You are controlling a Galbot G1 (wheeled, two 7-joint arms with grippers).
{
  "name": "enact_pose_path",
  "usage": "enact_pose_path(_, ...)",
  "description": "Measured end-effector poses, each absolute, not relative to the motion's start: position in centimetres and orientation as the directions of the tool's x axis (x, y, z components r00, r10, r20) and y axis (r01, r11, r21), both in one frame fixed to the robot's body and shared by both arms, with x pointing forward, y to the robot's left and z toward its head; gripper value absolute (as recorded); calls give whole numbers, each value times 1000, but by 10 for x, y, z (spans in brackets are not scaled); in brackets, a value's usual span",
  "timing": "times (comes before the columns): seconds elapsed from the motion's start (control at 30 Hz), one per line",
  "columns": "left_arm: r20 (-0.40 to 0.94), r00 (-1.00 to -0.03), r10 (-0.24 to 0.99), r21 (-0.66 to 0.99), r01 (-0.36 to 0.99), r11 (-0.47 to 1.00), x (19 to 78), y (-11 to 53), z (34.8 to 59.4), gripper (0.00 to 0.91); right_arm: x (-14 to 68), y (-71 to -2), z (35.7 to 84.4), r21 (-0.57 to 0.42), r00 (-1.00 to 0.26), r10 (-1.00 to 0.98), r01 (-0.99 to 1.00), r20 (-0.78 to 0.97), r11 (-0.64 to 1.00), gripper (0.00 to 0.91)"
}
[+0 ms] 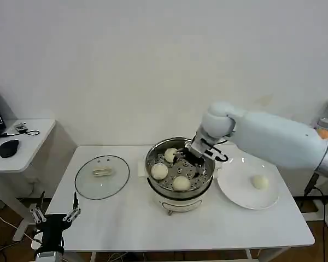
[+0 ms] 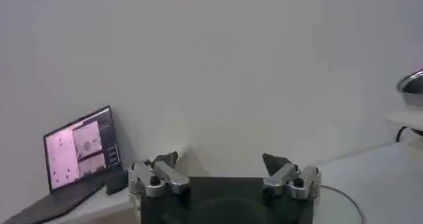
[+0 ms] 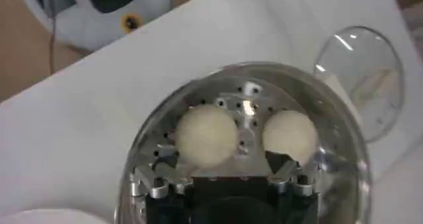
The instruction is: Take steamed baozi put them in steamer then cover it.
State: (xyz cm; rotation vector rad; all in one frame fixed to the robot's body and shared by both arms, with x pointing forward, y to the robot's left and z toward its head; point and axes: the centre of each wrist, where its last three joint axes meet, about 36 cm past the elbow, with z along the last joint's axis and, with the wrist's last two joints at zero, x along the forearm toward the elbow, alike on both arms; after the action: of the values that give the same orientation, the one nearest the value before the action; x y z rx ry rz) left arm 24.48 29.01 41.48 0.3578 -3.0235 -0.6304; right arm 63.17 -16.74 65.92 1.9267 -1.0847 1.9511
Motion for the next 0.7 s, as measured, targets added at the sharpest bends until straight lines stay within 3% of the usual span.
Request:
enact_pose_path(0.37,-10,-980,-197,387,-186,903,253,290,412,907,625,-278,674,-434,-308,-326,-778,894,-454,907)
enact_pose_path(0.7,1,-986,-166,385,-153,910,262,289,405,907,600,-395,626,-414,-377,-192,-885,906,-212,907)
